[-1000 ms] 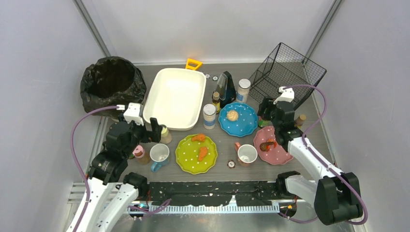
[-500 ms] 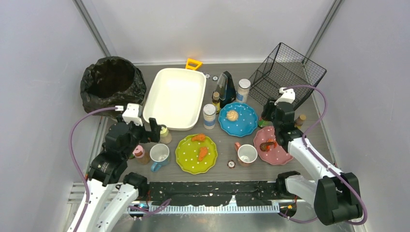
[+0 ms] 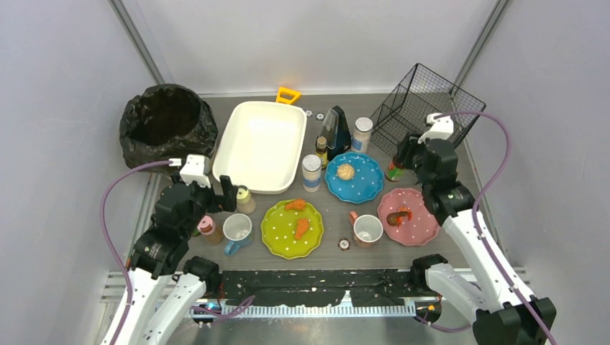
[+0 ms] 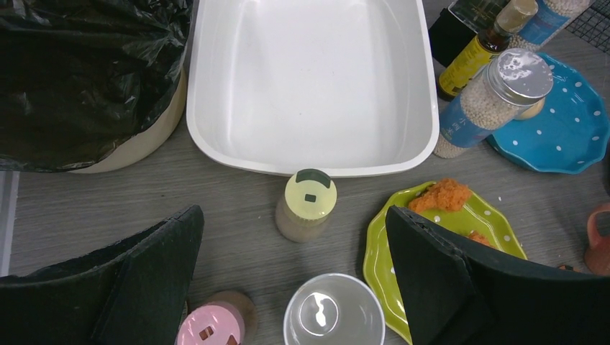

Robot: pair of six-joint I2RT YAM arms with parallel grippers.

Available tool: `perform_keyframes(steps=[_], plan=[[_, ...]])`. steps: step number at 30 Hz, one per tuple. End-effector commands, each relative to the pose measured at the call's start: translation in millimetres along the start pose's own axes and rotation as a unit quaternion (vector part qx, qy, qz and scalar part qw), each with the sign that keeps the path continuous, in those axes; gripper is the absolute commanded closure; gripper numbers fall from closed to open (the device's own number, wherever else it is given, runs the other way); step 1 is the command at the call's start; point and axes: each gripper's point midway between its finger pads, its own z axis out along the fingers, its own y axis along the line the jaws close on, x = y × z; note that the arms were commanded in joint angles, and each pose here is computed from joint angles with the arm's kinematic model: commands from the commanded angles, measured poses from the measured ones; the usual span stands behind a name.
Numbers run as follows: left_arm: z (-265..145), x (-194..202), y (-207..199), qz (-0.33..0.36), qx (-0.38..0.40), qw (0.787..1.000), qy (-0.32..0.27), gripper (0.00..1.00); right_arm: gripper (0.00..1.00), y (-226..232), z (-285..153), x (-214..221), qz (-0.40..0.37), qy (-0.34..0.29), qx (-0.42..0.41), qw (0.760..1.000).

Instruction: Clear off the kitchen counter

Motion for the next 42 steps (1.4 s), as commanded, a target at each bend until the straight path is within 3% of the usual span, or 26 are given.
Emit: perform_keyframes(steps=[1, 14, 24, 33, 42], plan=[[-1, -9, 1, 0.005, -0.003, 1.0, -0.022, 0.0, 0.94, 17, -39, -132, 0.025, -0.15, -0.026, 0.988], [2, -7, 2, 0.007, -0.006, 1.0, -0.017, 0.0, 0.94, 0, -23, -267, -0.029, -0.239, 0.083, 0.967], [8, -4, 4, 0.012, -0.014, 1.0, -0.003, 0.01, 0.95, -26, 51, -323, -0.048, -0.27, 0.126, 0.953], [13, -4, 12, 0.008, -0.031, 0.999, 0.002, 0.01, 0.95, -49, 142, -320, -0.04, -0.265, 0.128, 0.955], [19, -1, 16, 0.003, -0.037, 0.999, 0.013, 0.0, 0.95, -59, 221, -272, -0.032, -0.222, 0.106, 0.969]])
